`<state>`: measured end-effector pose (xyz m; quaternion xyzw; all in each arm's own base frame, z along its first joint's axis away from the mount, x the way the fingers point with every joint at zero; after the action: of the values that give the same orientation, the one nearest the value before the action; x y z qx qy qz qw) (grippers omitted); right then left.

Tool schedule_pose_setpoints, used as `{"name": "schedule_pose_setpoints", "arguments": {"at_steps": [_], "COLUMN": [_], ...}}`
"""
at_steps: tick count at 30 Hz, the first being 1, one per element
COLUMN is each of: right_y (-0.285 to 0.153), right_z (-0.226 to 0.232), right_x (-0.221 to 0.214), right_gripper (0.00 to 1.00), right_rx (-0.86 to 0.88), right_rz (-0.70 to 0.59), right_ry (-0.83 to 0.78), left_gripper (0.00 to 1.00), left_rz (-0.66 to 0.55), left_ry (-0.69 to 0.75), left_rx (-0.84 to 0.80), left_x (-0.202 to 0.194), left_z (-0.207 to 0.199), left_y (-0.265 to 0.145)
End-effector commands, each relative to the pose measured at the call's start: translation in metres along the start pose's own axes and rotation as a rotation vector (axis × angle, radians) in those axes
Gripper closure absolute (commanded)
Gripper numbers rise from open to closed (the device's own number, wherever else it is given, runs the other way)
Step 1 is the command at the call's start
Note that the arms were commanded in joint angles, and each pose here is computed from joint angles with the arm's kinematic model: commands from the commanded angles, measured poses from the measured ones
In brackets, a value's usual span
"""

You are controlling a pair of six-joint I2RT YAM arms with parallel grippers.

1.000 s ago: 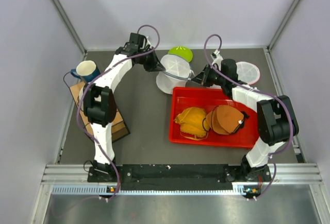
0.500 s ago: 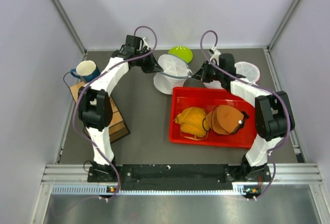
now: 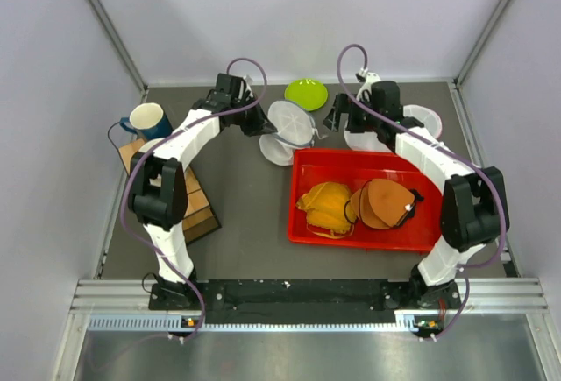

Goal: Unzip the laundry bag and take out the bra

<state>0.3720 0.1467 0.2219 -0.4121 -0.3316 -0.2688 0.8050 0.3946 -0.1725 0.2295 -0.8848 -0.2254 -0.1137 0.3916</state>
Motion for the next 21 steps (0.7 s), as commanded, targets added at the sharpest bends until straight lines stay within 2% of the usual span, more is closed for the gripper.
{"name": "schedule_pose_setpoints", "arguments": {"at_steps": [1, 9, 10, 11, 13, 14, 16, 18, 21], "right_y": [-0.019, -0.011, -0.011, -0.011, -0.013, -0.015, -0.017, -0.017, -0.014], "right_z": [0.044, 0.062, 0.065, 0.067, 0.073, 0.076, 0.079, 0.086, 0.094], "right_x": [0.021, 0.014, 0.015, 0.015, 0.014, 0.014, 0.014, 0.011, 0.008], "right_gripper": [0.01, 0.01, 0.01, 0.01, 0.01, 0.01, 0.01, 0.01, 0.01], "right_rx": [0.004, 0.064, 0.067, 0.068, 0.074, 0.078, 0.077, 0.086, 0.101], "right_rz": [-0.089, -0.061, -0.066, -0.07, -0.074, -0.081, -0.085, -0.085, -0.078], "right_ry": [-0.156, -0.141, -0.141, -0.141, -0.149, -0.153, -0.158, -0.175, -0.193], "left_gripper": [1.0, 1.0, 0.96, 0.82, 0.65, 0.45, 0.29, 0.18, 0.14], "left_rz": [-0.101, -0.112, -0.115, -0.122, -0.129, -0.147, -0.179, -0.216, -0.247], "left_ry": [0.023, 0.046, 0.058, 0.066, 0.085, 0.102, 0.136, 0.157, 0.163], "left_rx": [-0.052, -0.069, -0.068, -0.069, -0.051, -0.055, -0.023, -0.015, -0.021], "left_x": [0.003, -0.011, -0.011, -0.009, -0.008, -0.003, 0.004, 0.014, 0.028], "left_z": [-0.022, -0.03, -0.031, -0.034, -0.035, -0.041, -0.044, -0.049, -0.052], "left_y": [-0.02, -0.023, -0.024, -0.026, -0.031, -0.037, -0.046, -0.059, -0.075]}}
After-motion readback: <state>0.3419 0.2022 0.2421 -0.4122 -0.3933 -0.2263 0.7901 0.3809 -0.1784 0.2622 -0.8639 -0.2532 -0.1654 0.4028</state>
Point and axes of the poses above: each gripper's point midway between its finger pads, its own y axis out along the fingers, its own z axis along the line the jaws close on, x = y × z, the point moved 10 cm from there along -y, back along the fingers, and after that the axes turned 1 degree about y, right-handed, at the moved point
